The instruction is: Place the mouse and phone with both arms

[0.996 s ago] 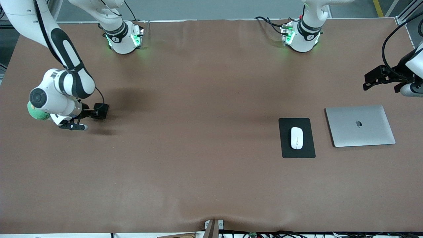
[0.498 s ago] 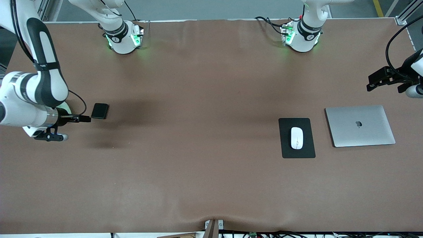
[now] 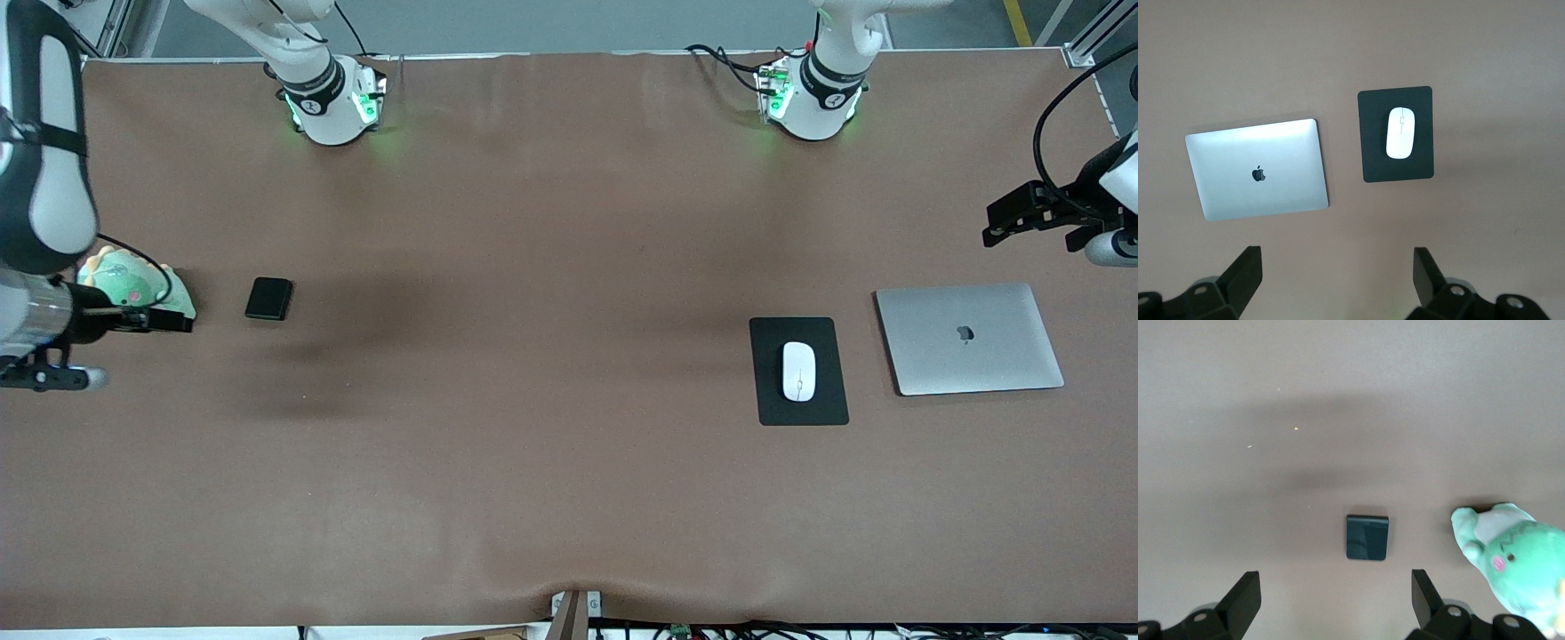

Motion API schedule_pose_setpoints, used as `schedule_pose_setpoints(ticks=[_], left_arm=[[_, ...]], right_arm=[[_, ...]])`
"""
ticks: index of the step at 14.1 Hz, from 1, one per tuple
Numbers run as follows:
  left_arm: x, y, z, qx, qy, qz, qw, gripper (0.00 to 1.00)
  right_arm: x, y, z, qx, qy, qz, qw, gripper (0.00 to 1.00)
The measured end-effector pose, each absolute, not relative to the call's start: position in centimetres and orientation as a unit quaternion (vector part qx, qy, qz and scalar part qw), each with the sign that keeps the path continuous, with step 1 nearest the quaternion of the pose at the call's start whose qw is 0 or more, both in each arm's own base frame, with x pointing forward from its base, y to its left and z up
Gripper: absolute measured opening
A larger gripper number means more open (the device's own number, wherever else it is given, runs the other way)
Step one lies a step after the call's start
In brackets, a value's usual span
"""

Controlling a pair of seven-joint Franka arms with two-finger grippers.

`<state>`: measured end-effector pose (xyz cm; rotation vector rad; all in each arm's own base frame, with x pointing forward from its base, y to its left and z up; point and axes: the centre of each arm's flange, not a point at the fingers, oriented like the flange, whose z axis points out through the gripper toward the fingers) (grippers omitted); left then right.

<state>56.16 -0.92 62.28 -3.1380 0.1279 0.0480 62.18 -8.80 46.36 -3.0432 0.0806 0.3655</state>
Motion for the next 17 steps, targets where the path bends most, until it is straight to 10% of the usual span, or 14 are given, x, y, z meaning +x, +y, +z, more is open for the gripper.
schedule_pose_setpoints(ticks=[17], left_arm=[[56.2, 1.1, 62.3, -1.000, 0.022, 0.015, 0.000, 1.00]], right_arm=[[56.2, -4.2, 63.0, -0.996, -0.077, 0.055, 0.005, 1.00]])
